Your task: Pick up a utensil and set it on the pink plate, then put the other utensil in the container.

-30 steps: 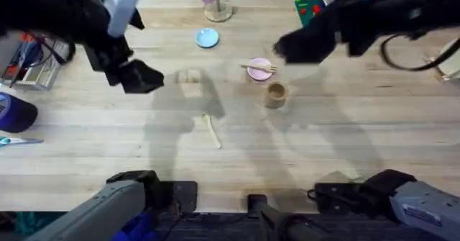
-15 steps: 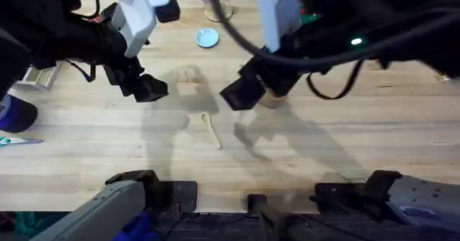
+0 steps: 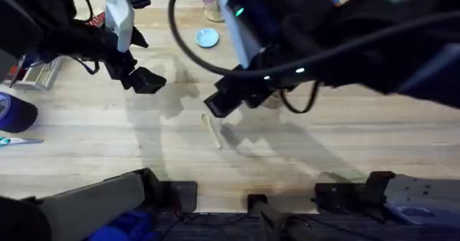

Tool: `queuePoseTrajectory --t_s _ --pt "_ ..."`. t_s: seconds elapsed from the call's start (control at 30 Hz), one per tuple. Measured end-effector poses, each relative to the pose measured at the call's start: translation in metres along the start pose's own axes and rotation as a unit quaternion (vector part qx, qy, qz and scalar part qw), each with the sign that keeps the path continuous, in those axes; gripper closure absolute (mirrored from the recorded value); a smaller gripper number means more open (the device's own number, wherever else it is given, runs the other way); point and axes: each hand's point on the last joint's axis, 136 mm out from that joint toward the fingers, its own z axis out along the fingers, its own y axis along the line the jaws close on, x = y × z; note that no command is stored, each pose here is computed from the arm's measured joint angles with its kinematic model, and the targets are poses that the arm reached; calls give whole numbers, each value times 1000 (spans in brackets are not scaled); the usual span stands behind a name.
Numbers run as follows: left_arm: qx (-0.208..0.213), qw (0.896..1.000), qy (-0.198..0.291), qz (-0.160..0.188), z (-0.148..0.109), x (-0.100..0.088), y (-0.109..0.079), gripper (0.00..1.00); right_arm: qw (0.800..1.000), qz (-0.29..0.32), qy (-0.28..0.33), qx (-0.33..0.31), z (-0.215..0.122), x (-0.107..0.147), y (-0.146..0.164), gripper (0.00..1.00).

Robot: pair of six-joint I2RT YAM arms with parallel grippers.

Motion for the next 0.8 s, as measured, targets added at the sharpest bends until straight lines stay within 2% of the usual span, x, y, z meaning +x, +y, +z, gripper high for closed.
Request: queuePoseTrajectory --t_s 0.17,0.37,0.6,0.8 --pt "4 1000 -5 2 1 -1 -1 8 999 24 22 10 28 5 15 5" --pt "3 1000 -10 5 1 -3 0 8 999 5 37 14 44 16 43 5" --pt "-27 999 -18 24 1 -8 15 8 998 -21 55 4 62 30 72 5" --pt "-40 998 -21 33 0 -9 21 7 998 -18 58 2 64 32 75 5"
